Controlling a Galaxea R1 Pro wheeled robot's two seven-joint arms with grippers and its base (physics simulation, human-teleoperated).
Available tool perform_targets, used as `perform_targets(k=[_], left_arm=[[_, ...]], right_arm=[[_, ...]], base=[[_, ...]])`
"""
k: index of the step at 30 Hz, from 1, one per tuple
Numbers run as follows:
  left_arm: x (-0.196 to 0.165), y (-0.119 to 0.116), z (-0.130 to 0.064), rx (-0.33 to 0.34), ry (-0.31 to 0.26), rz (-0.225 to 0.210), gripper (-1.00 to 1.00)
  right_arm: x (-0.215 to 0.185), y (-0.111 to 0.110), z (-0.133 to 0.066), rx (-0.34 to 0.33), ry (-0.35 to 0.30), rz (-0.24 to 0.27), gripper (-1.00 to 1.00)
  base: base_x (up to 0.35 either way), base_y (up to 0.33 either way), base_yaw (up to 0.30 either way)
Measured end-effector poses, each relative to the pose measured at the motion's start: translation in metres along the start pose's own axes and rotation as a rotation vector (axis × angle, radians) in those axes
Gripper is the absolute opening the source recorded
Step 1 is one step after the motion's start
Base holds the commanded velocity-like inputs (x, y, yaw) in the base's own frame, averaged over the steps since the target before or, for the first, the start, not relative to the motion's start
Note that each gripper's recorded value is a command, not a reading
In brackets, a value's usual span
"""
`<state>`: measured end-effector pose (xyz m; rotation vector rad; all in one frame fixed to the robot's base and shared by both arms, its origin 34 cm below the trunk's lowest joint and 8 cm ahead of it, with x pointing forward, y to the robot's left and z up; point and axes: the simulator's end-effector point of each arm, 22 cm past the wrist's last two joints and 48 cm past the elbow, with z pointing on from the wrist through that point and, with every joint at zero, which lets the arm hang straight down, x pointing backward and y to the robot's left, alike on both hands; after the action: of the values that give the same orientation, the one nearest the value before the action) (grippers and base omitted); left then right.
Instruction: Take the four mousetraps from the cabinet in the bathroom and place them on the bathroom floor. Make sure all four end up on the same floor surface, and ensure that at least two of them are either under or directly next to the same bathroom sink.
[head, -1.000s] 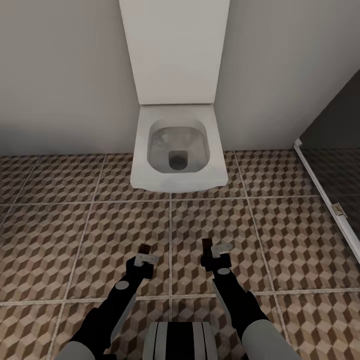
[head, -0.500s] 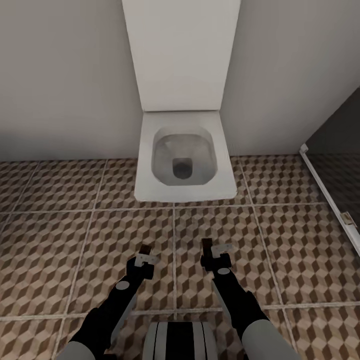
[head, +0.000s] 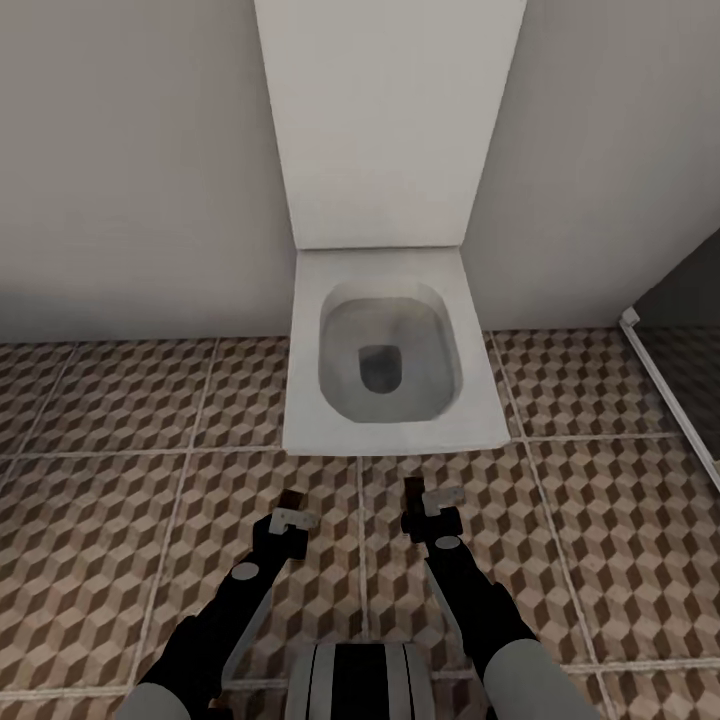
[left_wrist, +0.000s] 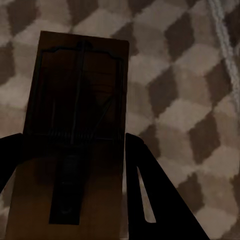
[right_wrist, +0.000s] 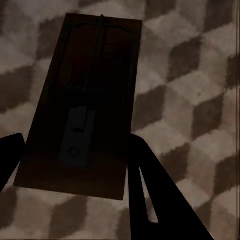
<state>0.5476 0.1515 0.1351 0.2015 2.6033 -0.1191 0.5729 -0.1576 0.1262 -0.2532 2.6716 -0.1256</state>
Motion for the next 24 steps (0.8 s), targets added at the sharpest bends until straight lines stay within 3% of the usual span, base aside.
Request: perform_targets(k=[18, 24], left_arm=[[0.0, -0.003, 0.0, 0.006, -0.004, 0.005, -1.0], [0.014, -0.004, 0.006, 0.008, 0.02, 0.002, -1.0]], right_arm=[[0.0, 0.0, 0.0, 0.0, 0.0, 0.0, -1.0], [0.014, 0.003, 0.007, -0.005, 0.024, -0.001, -1.0]], base=[[0.039, -0.038, 0.0], [0.0, 0.0, 0.0]])
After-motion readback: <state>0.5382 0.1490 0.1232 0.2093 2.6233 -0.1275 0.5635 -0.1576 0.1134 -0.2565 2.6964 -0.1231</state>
